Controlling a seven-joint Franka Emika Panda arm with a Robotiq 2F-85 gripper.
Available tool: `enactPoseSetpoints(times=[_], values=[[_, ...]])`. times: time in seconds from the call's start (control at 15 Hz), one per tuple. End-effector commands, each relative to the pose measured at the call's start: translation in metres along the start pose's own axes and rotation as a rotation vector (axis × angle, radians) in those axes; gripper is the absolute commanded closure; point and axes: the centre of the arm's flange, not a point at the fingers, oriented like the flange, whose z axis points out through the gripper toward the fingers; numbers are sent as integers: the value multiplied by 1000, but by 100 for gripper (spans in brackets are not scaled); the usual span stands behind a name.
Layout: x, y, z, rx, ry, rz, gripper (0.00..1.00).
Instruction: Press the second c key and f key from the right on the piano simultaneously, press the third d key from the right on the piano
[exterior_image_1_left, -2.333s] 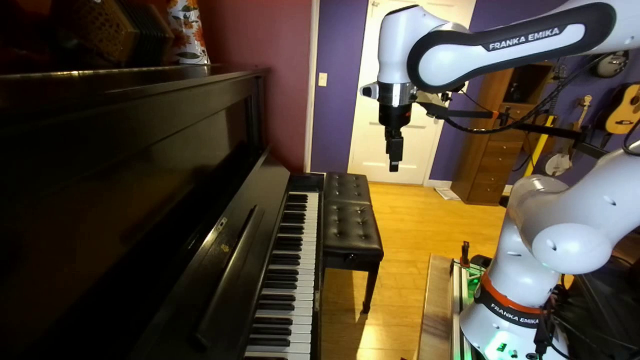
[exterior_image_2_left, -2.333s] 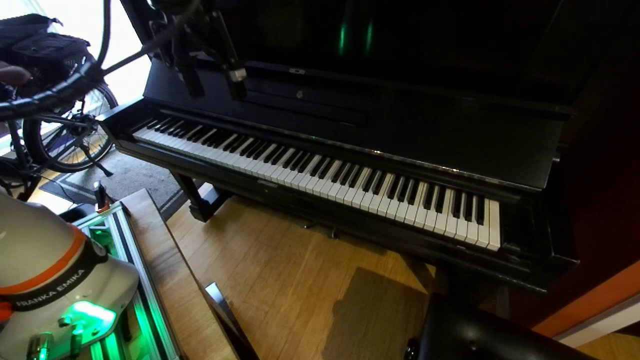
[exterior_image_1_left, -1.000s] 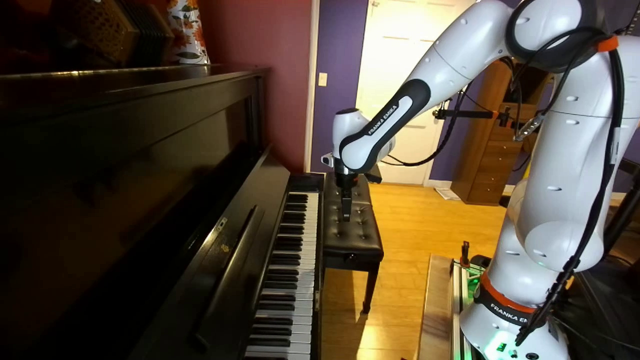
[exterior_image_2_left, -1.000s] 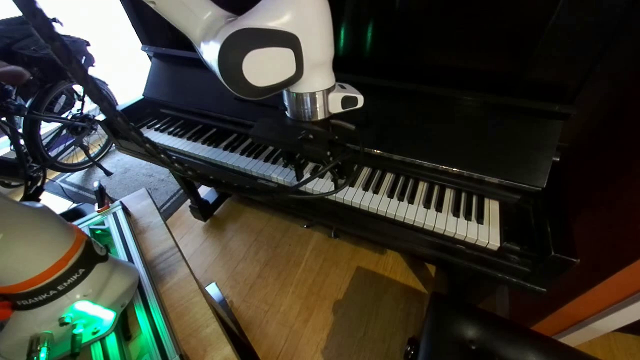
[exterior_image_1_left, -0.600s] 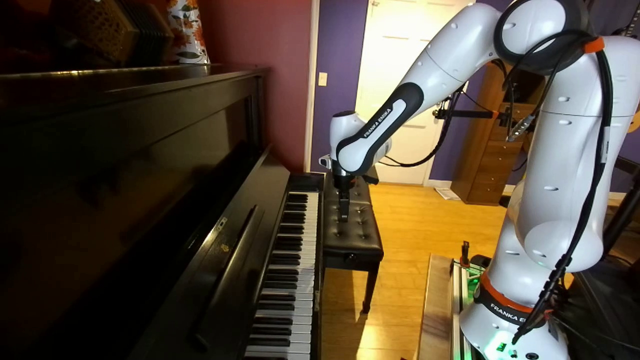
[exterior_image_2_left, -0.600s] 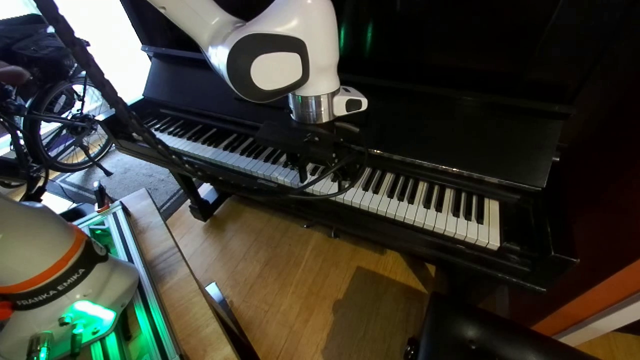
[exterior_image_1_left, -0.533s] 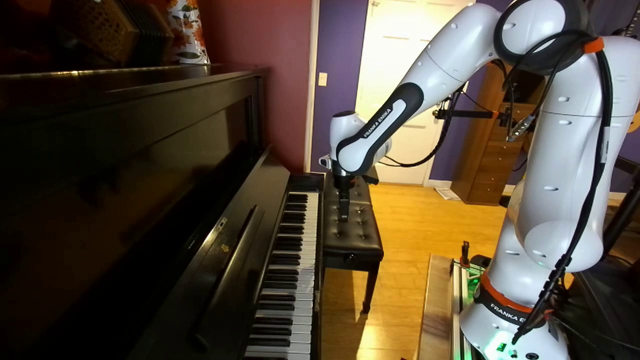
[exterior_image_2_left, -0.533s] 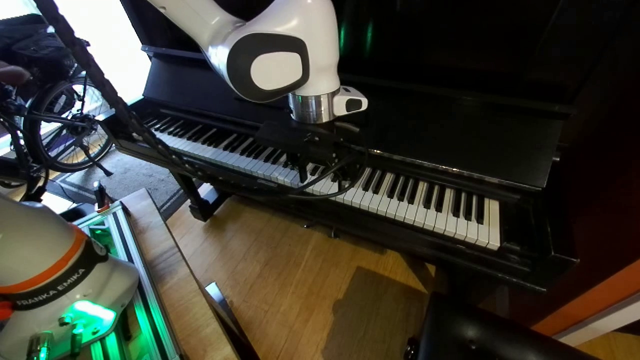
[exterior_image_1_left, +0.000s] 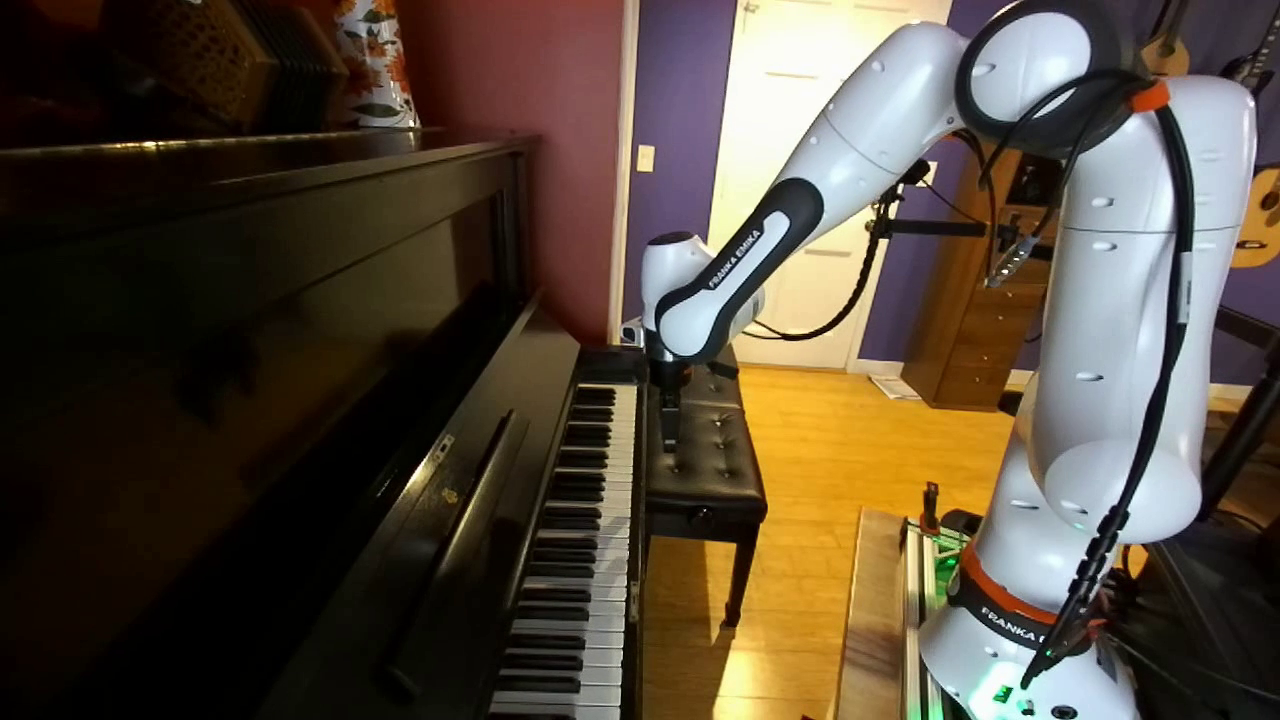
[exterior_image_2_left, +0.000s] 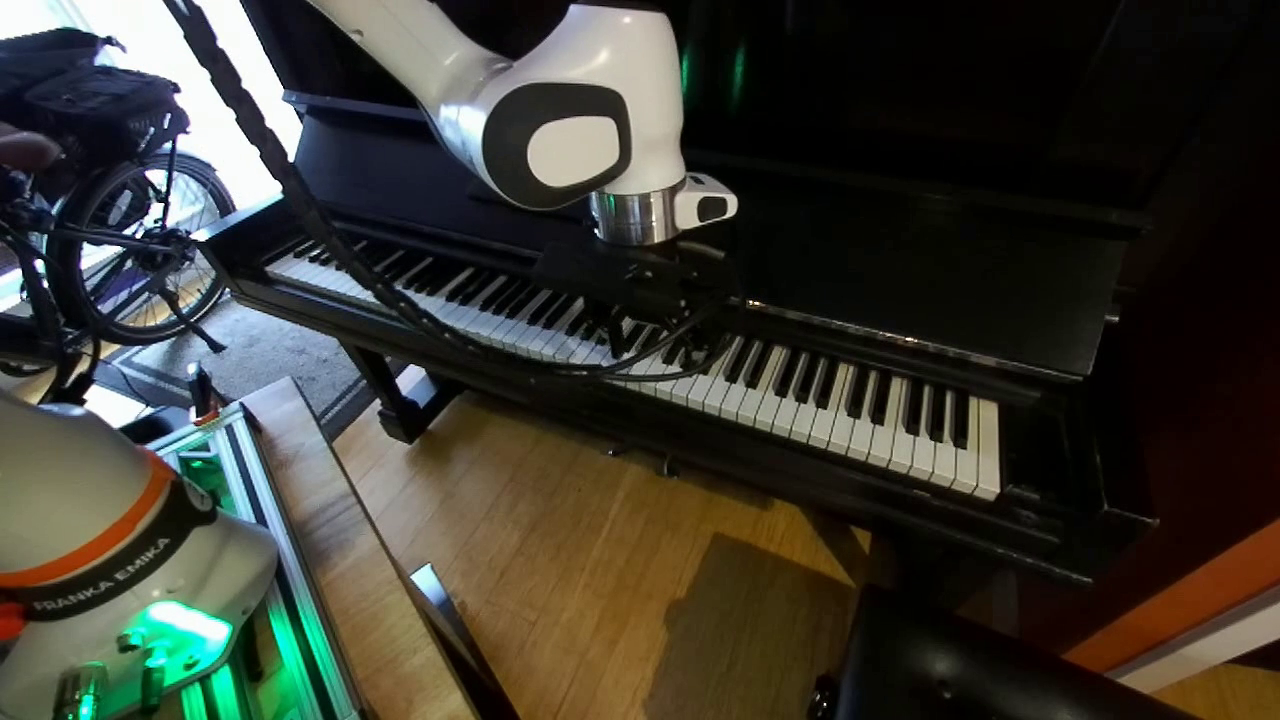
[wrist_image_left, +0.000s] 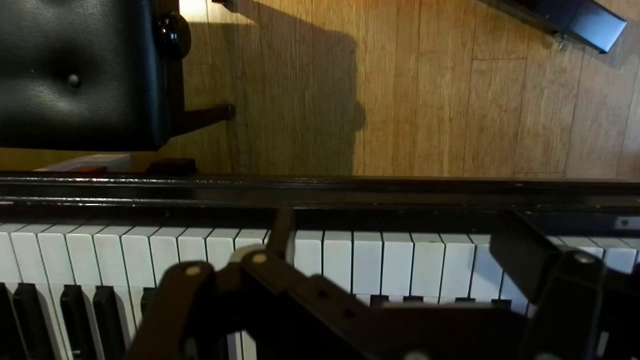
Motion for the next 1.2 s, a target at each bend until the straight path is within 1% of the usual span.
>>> enactPoseSetpoints(times=[0.0, 0.47, 0.73, 1.13], values=[[22, 5, 28, 29, 10, 26, 0], [46, 5, 66, 54, 35, 113, 0], [55, 2, 79, 69, 50, 129, 0], [70, 1, 91, 53, 96, 136, 0]])
